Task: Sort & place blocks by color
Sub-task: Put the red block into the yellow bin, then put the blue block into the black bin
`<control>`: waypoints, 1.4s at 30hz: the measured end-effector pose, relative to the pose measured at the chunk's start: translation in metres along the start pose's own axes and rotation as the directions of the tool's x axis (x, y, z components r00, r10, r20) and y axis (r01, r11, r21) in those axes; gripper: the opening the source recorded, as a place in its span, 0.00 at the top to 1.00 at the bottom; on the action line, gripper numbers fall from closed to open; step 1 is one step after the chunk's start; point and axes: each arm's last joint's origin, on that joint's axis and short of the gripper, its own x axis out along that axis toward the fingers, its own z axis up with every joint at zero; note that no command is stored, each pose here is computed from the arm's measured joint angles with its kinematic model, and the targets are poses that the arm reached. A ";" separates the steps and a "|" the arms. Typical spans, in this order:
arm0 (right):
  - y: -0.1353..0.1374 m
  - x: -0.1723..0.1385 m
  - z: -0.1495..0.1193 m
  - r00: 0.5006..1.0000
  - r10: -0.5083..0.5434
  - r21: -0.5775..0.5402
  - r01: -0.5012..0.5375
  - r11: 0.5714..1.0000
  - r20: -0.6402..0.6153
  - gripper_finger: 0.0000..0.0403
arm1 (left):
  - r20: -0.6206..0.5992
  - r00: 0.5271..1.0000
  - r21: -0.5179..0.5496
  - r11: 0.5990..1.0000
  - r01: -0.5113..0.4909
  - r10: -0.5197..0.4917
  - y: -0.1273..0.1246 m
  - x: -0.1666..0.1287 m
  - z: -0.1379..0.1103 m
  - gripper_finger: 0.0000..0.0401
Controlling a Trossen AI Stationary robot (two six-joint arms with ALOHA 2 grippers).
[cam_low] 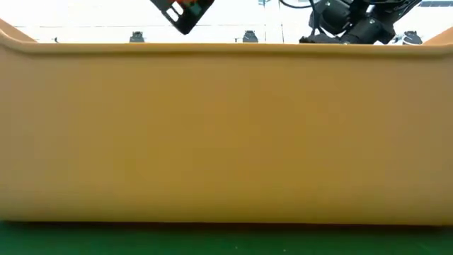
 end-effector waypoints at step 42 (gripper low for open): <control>0.009 0.001 -0.008 0.998 0.011 -0.082 -0.016 0.997 -0.062 0.33 | -0.337 0.866 -0.704 0.511 -0.493 0.370 0.057 -0.092 0.002 0.56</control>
